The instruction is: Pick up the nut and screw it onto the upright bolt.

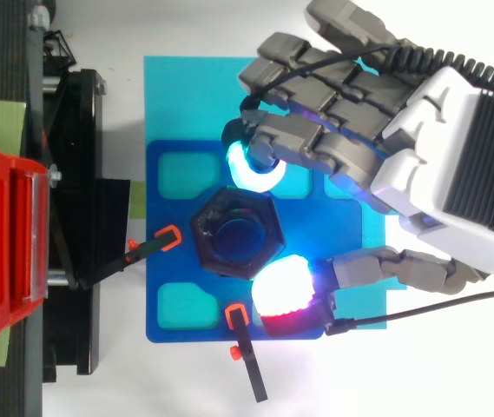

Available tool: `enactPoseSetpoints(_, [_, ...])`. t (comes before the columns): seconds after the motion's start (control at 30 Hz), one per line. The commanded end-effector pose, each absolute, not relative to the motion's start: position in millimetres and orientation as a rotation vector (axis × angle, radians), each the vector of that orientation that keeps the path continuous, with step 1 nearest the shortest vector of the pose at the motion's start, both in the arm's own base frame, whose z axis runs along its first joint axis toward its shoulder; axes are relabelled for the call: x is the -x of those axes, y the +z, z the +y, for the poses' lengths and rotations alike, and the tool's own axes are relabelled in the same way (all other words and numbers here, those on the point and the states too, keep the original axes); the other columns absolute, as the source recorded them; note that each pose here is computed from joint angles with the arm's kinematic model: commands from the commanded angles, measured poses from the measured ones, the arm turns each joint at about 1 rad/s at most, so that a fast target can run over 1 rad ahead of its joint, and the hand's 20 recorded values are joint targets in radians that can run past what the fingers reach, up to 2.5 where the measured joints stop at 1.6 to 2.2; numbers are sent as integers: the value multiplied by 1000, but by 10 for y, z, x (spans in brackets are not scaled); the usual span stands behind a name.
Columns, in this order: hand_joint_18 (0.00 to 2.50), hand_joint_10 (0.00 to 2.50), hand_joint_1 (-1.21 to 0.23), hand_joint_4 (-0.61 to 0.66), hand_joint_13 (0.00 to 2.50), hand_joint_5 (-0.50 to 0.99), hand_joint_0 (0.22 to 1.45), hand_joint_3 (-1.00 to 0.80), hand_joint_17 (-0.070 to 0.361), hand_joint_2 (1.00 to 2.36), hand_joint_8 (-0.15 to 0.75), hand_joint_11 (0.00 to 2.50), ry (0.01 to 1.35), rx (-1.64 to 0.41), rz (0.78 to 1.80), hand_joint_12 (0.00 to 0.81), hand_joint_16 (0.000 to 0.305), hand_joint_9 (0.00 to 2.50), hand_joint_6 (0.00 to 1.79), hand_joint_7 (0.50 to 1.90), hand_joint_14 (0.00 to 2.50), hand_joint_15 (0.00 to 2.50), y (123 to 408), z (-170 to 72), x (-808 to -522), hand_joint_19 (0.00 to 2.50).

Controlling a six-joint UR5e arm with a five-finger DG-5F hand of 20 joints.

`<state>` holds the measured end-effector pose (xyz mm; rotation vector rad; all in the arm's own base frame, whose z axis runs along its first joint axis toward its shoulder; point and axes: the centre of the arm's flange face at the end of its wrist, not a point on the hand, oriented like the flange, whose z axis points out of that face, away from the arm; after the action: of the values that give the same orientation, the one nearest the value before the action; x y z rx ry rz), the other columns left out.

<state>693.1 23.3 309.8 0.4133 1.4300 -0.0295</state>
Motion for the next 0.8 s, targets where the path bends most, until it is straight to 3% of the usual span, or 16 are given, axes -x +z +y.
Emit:
enactPoseSetpoints(0.0, [144,5,-589,245,333,-213,540,-500,78,1000,314,165,-31,-411,1435,316,35,492,725,1121,0,0,3091,241,-6925,0])
enactPoseSetpoints(0.77, [140,5,-592,240,327,-212,541,-500,78,1000,315,167,-13,-415,1451,316,35,495,725,1119,0,0,2972,243,-6874,0])
